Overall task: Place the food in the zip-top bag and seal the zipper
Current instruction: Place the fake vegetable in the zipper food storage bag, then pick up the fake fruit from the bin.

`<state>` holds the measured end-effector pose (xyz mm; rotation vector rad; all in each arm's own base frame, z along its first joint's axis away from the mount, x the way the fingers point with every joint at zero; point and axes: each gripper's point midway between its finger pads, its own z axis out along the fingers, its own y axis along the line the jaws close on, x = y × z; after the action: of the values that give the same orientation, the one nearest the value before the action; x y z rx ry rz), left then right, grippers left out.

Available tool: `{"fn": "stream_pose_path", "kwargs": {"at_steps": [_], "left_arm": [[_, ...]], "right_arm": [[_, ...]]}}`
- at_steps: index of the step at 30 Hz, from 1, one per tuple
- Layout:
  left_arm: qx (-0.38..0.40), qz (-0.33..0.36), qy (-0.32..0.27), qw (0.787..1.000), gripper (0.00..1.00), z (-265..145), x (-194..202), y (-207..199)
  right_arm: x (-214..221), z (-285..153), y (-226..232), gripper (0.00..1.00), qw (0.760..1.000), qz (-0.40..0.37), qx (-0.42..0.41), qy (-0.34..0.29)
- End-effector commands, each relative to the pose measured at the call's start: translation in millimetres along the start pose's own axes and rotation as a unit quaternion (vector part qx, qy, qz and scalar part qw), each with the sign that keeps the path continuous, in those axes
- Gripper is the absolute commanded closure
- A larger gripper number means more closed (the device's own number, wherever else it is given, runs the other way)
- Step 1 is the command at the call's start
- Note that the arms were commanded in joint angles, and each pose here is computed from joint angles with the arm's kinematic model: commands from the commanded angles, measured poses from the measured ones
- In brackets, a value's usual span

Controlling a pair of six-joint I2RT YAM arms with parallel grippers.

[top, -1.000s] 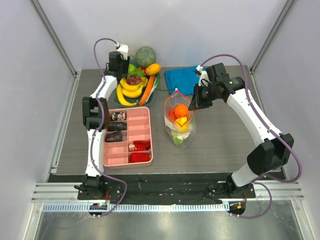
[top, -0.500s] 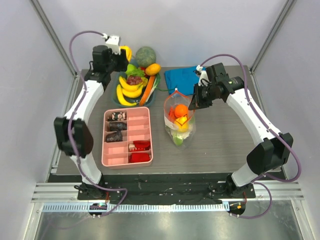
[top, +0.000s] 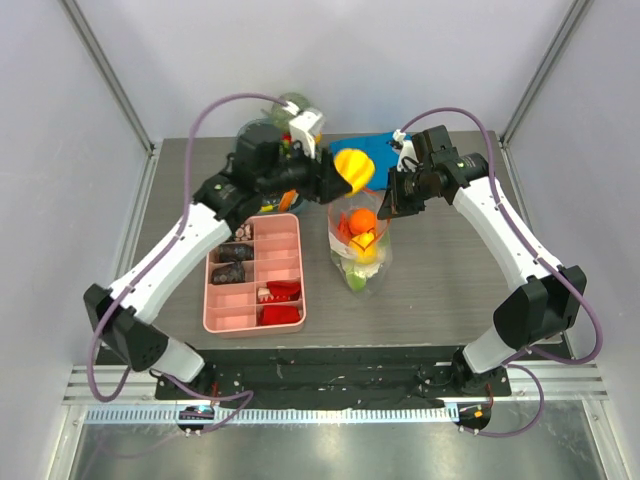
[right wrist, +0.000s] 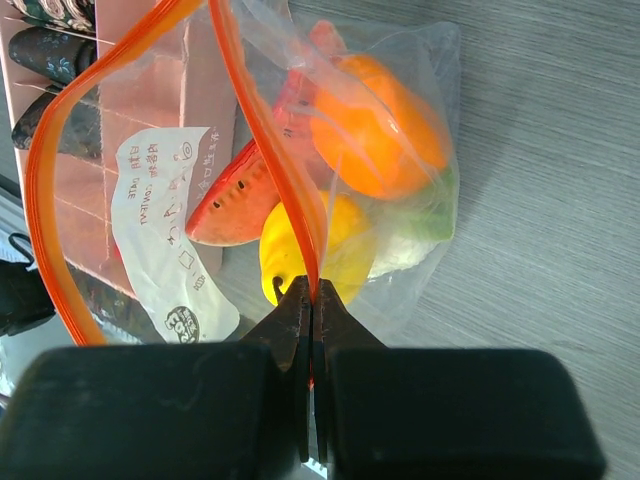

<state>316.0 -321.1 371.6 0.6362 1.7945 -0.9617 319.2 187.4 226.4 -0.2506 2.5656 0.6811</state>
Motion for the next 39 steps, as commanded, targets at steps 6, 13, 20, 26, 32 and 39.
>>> {"fn": "stream_pose_path", "kwargs": {"at_steps": [6,13,20,26,32,39], "left_arm": [[-0.05,-0.111,0.148,0.981,0.56,25,79,6],[-0.098,-0.129,0.189,0.968,0.24,35,82,20],[-0.09,-0.075,0.041,0.992,0.0,22,-6,35],[-0.191,-0.005,-0.015,0.981,0.0,28,-37,147],[-0.269,-0.004,-0.027,0.963,0.0,64,-30,256],[-0.288,0.006,-0.056,0.956,0.0,98,-22,319]], "right_arm": [[-15,-16,8,0.99,0.999,-0.02,-0.003,-0.042],[-13,-19,8,0.99,0.999,-0.022,-0.003,-0.044],[-13,-21,7,0.99,0.999,-0.024,-0.001,-0.046],[-14,-23,8,0.99,0.998,-0.027,0.0,-0.049],[-11,-23,7,0.99,0.999,-0.026,0.0,-0.047],[-9,-20,6,0.99,0.999,-0.026,0.0,-0.041]]}}
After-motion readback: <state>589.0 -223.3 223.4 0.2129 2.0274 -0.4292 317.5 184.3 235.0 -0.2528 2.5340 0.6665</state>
